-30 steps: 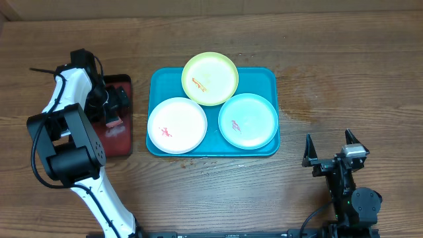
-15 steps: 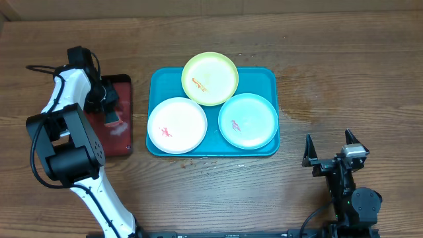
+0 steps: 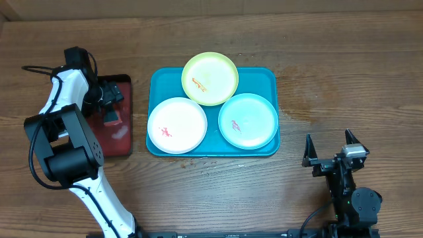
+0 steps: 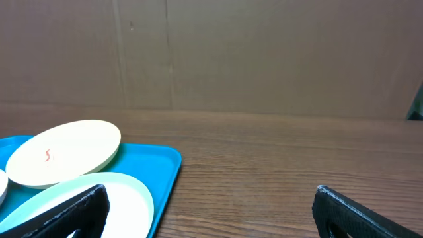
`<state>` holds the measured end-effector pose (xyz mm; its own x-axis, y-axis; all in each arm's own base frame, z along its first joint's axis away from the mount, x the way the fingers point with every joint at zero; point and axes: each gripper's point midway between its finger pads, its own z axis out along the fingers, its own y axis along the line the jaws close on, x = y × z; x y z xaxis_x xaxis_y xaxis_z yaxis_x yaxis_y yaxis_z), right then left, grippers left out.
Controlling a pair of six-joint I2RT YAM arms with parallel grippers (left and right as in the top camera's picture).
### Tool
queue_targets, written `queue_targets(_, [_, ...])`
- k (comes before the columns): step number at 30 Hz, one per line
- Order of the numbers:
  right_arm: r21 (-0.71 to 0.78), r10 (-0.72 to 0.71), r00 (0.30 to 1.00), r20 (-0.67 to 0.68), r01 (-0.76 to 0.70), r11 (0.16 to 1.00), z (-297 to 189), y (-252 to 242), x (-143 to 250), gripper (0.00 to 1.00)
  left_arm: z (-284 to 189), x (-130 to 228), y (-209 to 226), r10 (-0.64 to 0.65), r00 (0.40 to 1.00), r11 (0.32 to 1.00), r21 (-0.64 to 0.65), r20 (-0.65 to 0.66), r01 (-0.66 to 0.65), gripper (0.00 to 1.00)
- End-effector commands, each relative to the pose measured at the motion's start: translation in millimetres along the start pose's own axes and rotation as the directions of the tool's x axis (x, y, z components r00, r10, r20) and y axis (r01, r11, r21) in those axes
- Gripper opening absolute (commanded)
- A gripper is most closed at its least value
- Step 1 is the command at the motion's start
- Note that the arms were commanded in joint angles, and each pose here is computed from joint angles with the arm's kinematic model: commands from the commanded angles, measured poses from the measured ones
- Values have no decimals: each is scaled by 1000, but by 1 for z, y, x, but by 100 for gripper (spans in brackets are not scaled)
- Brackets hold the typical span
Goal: Clean dirty plates on tray and stack at the side
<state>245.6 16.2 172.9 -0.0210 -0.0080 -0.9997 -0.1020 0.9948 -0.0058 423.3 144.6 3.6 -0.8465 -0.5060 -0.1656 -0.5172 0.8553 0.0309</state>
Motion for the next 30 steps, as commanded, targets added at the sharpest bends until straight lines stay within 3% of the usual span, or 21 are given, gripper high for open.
queue_targets(1, [0,2,1000,5,-2,1000,0,0,1,100,15,11,1,38,999,999,-24,-35,-39,100])
queue_targets(2, [0,2,1000,5,-2,1000,0,0,1,100,15,10,1,46,998,999,-22,-30,-46,100])
queue_targets(3, [0,2,1000,5,-2,1000,0,0,1,100,15,9,1,48,998,999,-21,-26,-49,87])
queue_targets(5, [0,2,1000,5,-2,1000,0,0,1,100,15,7,0,48,999,999,-20,-18,-48,41])
queue_targets(7, [0,2,1000,5,-2,1000,0,0,1,100,15,7,0,48,999,999,-19,-16,-48,8])
queue_targets(11, [0,2,1000,5,-2,1000,0,0,1,100,15,10,1,49,998,999,-21,-28,-49,4])
queue_targets(12, [0,2,1000,5,-2,1000,0,0,1,100,15,12,1,49,998,998,-23,-39,-50,10])
queue_targets(13, [0,2,1000,5,-2,1000,0,0,1,100,15,14,2,50,998,998,-25,-48,-51,32])
queue_targets(14, [0,2,1000,5,-2,1000,0,0,1,100,15,18,3,51,997,998,-28,-63,-53,69])
queue_targets(15, [0,2,1000,5,-2,1000,0,0,1,100,14,22,4,52,996,998,-31,-79,-54,100])
queue_targets(23, [0,2,1000,5,-2,1000,0,0,1,100,10,52,11,56,978,996,-53,-202,-68,100])
queue_targets(25, [0,2,1000,5,-2,1000,0,0,1,100,9,54,12,56,976,996,-54,-210,-69,85])
queue_targets(26, [0,2,1000,5,-2,1000,0,0,1,100,9,54,12,56,976,996,-55,-212,-69,70])
queue_targets(27, [0,2,1000,5,-2,1000,0,0,1,100,9,54,12,56,976,996,-55,-212,-69,45])
queue_targets(29, [0,2,1000,5,-2,1000,0,0,1,100,9,54,12,56,976,996,-55,-212,-69,8])
queue_targets(30, [0,2,1000,5,-2,1000,0,0,1,100,9,54,12,56,976,996,-55,-212,-69,4])
